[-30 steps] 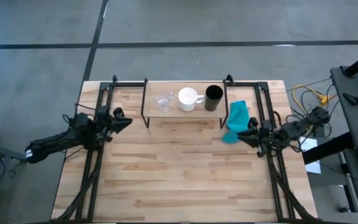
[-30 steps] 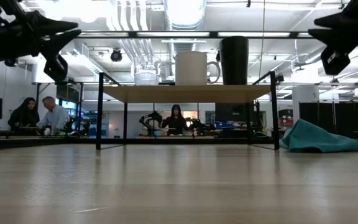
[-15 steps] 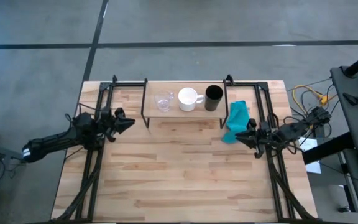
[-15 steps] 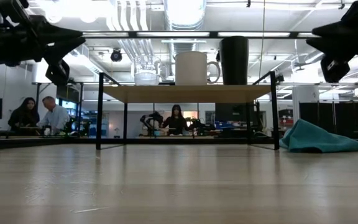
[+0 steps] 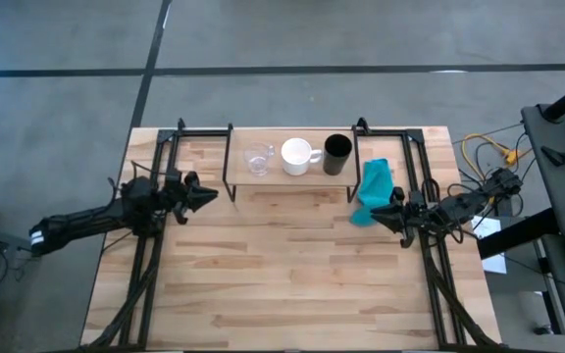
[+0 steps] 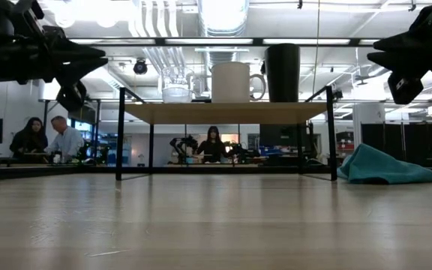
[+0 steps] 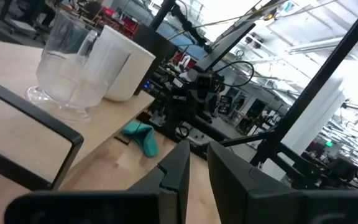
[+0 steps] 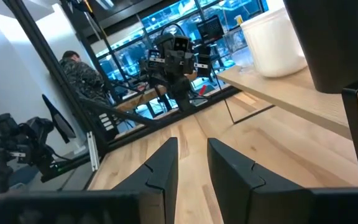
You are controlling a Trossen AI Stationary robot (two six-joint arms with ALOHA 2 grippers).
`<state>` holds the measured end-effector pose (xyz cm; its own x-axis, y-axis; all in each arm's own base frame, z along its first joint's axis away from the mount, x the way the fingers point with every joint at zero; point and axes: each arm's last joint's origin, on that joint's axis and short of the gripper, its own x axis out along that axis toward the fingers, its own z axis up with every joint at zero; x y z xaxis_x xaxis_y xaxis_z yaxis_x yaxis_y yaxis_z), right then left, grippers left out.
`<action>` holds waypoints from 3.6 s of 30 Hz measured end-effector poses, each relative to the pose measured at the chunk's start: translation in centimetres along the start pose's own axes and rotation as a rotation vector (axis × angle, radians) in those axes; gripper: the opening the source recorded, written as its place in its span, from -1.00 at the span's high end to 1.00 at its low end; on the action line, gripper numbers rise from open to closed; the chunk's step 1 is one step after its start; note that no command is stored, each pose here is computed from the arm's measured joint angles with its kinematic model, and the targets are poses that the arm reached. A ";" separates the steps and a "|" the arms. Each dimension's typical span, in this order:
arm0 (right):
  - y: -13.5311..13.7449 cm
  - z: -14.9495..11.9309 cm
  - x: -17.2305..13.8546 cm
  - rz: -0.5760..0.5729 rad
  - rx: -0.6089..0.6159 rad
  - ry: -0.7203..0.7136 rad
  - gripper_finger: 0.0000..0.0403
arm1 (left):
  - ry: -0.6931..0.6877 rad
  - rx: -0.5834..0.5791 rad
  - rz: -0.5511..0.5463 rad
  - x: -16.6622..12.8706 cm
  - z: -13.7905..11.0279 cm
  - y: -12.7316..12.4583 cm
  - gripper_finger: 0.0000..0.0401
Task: Stack small to large cups/mugs on shelf
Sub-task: Return to Home Position
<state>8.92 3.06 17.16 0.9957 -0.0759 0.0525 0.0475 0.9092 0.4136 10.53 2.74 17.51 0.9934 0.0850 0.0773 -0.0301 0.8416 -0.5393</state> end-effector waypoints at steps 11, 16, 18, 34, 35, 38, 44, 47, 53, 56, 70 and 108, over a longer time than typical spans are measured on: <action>0.0 0.0 0.0 0.000 0.000 0.000 0.59 | 0.027 -0.009 0.017 0.2 -0.3 0.2 0.78; 0.0 0.0 0.0 0.000 0.000 0.001 0.59 | 0.027 -0.009 0.017 0.2 -0.3 0.2 0.78; 0.0 0.0 0.0 0.000 0.000 0.000 0.59 | 0.027 -0.009 0.017 0.2 -0.3 0.2 0.78; 0.0 0.0 0.0 0.000 -0.001 0.001 0.59 | 0.027 -0.009 0.017 0.2 -0.3 0.2 0.78; 0.0 0.0 0.0 0.000 -0.001 0.000 0.59 | 0.027 -0.009 0.017 0.2 -0.3 0.2 0.78; 0.0 0.0 0.0 0.000 -0.001 0.000 0.59 | 0.027 -0.008 0.017 0.2 -0.3 0.2 0.78; 0.0 0.0 0.0 0.000 -0.001 0.001 0.59 | 0.029 -0.009 0.018 0.2 -0.3 0.2 0.78; 0.0 0.0 0.0 0.000 -0.001 0.001 0.59 | 0.028 -0.009 0.017 0.2 -0.3 0.2 0.78; 0.0 0.0 0.0 0.000 -0.001 0.001 0.59 | 0.027 -0.008 0.016 0.2 -0.3 0.2 0.78; 0.0 0.0 0.0 0.000 -0.001 0.001 0.59 | 0.027 -0.008 0.016 0.2 -0.3 0.2 0.78; 0.0 0.0 0.0 0.000 -0.001 0.001 0.59 | 0.028 -0.008 0.017 0.2 -0.3 0.2 0.78; 0.0 0.0 0.0 0.000 -0.001 0.000 0.59 | 0.028 -0.009 0.017 0.2 -0.3 0.2 0.78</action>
<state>8.92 3.05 17.18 0.9957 -0.0760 0.0521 0.0478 0.9095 0.4130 10.75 2.80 17.17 0.9955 0.0843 0.0444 -0.0463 0.8353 -0.5478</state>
